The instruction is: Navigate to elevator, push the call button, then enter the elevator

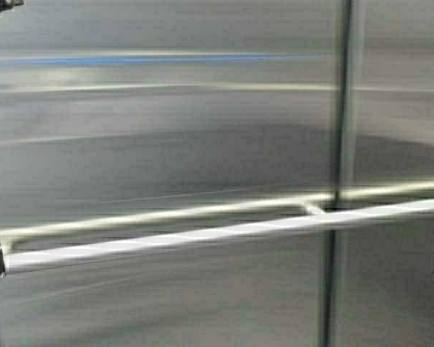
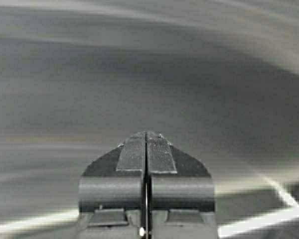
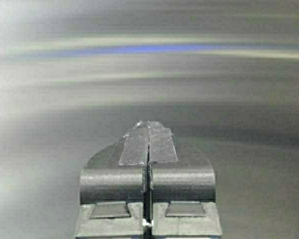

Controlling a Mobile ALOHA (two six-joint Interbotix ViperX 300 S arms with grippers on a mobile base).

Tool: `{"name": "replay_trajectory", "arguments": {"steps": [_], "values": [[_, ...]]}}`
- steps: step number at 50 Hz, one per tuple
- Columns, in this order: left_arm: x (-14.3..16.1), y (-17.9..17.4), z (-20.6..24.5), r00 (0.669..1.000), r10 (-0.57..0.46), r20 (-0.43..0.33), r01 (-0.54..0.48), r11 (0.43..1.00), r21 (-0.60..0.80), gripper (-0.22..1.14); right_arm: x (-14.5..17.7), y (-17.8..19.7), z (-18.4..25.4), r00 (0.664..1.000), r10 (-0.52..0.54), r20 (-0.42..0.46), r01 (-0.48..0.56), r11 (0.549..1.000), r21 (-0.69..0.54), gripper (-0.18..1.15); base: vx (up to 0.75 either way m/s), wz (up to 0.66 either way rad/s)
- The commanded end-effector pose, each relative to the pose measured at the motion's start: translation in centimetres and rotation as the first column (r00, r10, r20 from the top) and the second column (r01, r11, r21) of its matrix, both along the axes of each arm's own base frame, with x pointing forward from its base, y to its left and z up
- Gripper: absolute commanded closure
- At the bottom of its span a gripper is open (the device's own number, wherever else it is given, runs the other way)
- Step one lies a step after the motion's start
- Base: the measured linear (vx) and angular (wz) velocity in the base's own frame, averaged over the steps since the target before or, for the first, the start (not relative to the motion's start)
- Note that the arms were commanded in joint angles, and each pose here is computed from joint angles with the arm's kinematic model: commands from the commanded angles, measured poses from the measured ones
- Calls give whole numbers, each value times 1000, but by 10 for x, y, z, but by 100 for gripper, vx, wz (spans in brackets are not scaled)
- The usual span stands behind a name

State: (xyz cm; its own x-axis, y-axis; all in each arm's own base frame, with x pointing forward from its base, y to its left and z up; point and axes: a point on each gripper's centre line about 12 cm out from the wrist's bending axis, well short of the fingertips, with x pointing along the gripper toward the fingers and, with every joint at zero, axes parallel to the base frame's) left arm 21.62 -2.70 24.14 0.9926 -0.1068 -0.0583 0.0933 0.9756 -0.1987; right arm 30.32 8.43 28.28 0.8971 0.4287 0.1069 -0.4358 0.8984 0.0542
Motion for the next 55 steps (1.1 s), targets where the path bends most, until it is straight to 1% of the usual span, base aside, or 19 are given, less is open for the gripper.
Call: {"name": "replay_trajectory", "arguments": {"steps": [1,5,13,19,24,41,55], "values": [[4,0,11,999,2,32,-2,1000,-4,89,-2,1,17,999,7,53,-8,1000,20,91,4,43],[3,0,12,999,2,38,-2,1000,-8,89,-4,0,18,998,5,58,-6,1000,19,91,4,46],[0,0,15,999,2,53,-2,1000,-6,89,-10,0,6,1000,6,27,-7,1000,13,91,5,48],[-1,1,7,1000,2,30,-2,1000,-6,89,-9,0,2,1000,7,13,-7,1000,10,91,4,47],[0,0,7,1000,2,29,-2,1000,-7,89,-7,0,-2,1000,6,3,-6,1000,7,91,4,42],[-1,1,6,1000,2,27,-2,1000,-8,89,-6,0,2,1000,6,11,-6,1000,11,91,4,42],[-2,1,4,1000,3,21,-3,1000,-15,89,-9,0,0,1000,7,7,-7,1000,12,91,3,64]]}}
